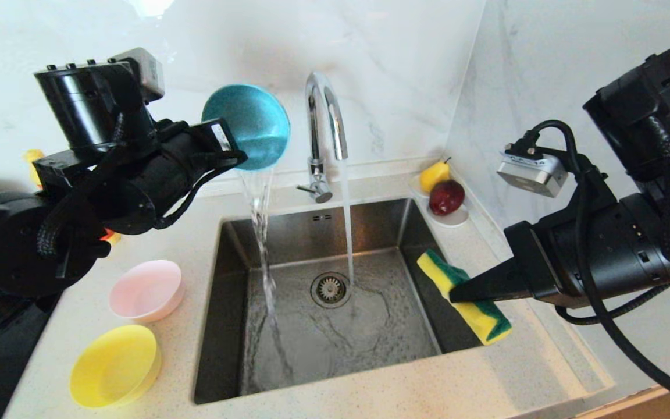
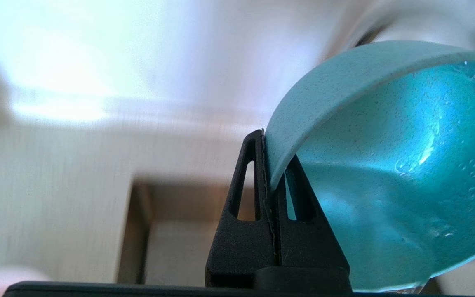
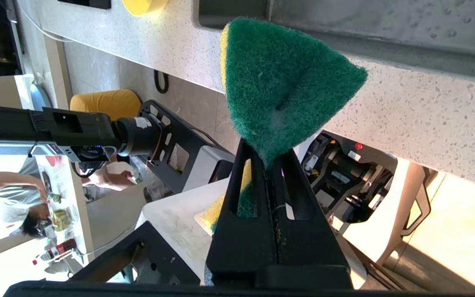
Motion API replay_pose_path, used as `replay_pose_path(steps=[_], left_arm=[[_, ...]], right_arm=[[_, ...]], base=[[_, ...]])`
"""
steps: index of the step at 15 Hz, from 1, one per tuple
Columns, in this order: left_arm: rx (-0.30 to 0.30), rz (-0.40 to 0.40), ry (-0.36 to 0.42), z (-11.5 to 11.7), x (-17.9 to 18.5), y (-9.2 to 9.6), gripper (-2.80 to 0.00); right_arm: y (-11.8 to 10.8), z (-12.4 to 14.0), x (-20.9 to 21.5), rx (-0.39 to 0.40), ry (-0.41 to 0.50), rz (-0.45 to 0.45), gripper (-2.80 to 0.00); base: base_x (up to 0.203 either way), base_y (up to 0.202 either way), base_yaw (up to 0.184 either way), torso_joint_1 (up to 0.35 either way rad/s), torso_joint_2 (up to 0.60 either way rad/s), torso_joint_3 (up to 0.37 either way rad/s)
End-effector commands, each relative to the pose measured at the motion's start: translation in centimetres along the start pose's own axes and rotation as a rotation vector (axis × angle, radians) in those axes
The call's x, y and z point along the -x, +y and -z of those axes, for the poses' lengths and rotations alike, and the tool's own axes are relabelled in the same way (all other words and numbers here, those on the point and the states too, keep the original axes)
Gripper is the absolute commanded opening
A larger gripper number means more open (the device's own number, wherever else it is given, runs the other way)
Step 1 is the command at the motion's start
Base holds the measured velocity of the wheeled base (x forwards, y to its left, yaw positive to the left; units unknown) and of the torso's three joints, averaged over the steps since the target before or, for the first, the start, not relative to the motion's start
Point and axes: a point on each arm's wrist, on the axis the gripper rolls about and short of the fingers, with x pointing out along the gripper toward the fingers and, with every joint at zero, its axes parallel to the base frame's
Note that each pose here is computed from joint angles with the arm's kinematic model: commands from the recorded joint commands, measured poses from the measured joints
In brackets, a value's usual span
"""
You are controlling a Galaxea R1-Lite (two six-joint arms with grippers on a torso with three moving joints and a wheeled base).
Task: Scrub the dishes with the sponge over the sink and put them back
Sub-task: Rinse the bowl
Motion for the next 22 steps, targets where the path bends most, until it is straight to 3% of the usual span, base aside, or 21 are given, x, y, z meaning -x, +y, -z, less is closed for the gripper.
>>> replay_pose_path(steps=[1,3,8,12,15,18,20,22], left_arm=[[-0.012,0.028,-0.081,-1.0,0.2,-0.1,-2.8],[0.0,0.066,-0.158,-2.4,0.7,-0.2,-2.8],[0.001,0.179,-0.213,-4.6,2.6,0.0,-2.8],[0.0,0.23,-0.317,-5.7,3.9,0.3,-2.8],[0.0,0.232,-0.319,-5.8,4.3,0.5,-2.8],[-0.018,0.231,-0.262,-4.6,4.0,0.6,-2.8],[-0.062,0.206,-0.12,-2.9,3.8,0.8,-2.8],[-0.121,0.15,0.073,-1.2,3.8,1.9,-2.8]], right_arm=[[-0.3,0.0,0.0,-0.01,0.002,0.006,-2.8],[-0.3,-0.1,-0.1,-0.011,0.001,0.009,-2.8],[-0.4,-0.1,-0.1,-0.012,0.004,0.009,-2.8],[-0.4,-0.2,-0.4,-0.012,0.01,0.009,-2.8],[-0.5,-0.3,-0.6,-0.014,0.013,0.011,-2.8],[-0.5,-0.3,-0.5,-0.013,0.012,0.01,-2.8],[-0.4,-0.4,-0.4,-0.01,0.005,0.007,-2.8],[-0.4,-0.4,-0.5,-0.012,0.006,0.011,-2.8]], base=[[0.0,0.0,0.0,0.0,0.0,0.0],[0.0,0.0,0.0,0.0,0.0,0.0],[0.0,0.0,0.0,0.0,0.0,0.0],[0.0,0.0,0.0,0.0,0.0,0.0],[0.0,0.0,0.0,0.0,0.0,0.0],[0.0,0.0,0.0,0.0,0.0,0.0],[0.0,0.0,0.0,0.0,0.0,0.0],[0.0,0.0,0.0,0.0,0.0,0.0]])
